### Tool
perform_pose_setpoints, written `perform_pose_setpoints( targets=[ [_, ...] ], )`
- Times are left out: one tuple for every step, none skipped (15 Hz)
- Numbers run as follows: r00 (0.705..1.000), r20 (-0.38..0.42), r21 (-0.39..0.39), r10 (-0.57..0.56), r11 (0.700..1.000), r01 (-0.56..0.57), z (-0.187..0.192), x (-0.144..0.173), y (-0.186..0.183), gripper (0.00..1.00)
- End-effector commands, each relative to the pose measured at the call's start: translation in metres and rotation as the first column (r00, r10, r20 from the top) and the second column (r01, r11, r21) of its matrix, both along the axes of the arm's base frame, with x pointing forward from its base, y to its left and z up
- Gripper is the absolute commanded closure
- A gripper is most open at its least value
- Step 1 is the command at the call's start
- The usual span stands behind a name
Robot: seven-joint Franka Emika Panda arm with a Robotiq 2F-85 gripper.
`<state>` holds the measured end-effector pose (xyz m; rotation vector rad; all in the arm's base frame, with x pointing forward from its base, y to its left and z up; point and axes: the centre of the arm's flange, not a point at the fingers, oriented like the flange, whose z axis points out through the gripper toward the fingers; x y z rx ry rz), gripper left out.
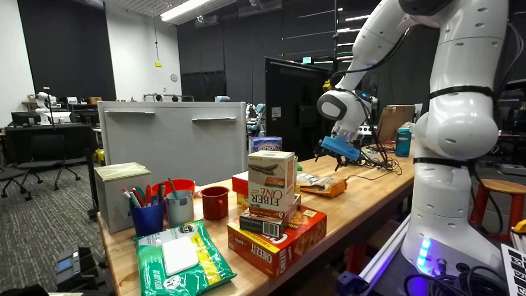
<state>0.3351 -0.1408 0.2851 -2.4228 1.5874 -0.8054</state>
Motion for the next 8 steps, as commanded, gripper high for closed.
perform_pose_setpoints(
  targets=[
    [1.0, -0.018, 0.033, -0.007, 0.999, 0.007, -0.004, -0.004, -0.024, 0.0],
    [1.0, -0.02, 0.034, -0.01, 0.999, 0.011, -0.007, -0.006, -0.024, 0.0],
    [1.0, -0.024, 0.037, -0.01, 0.999, 0.011, -0.009, -0.006, -0.024, 0.0],
    [1.0, -0.029, 0.037, -0.011, 0.999, 0.012, -0.013, -0.006, -0.025, 0.0],
    [0.999, -0.03, 0.038, -0.012, 0.999, 0.013, -0.015, -0.006, -0.025, 0.0],
    [0.999, -0.03, 0.04, -0.01, 0.999, 0.011, -0.017, -0.005, -0.026, 0.0],
    [0.999, -0.03, 0.037, -0.013, 0.999, 0.015, -0.019, -0.004, -0.026, 0.0],
    [1.0, -0.027, 0.037, -0.015, 0.999, 0.016, -0.021, -0.003, -0.026, 0.0]
  ],
)
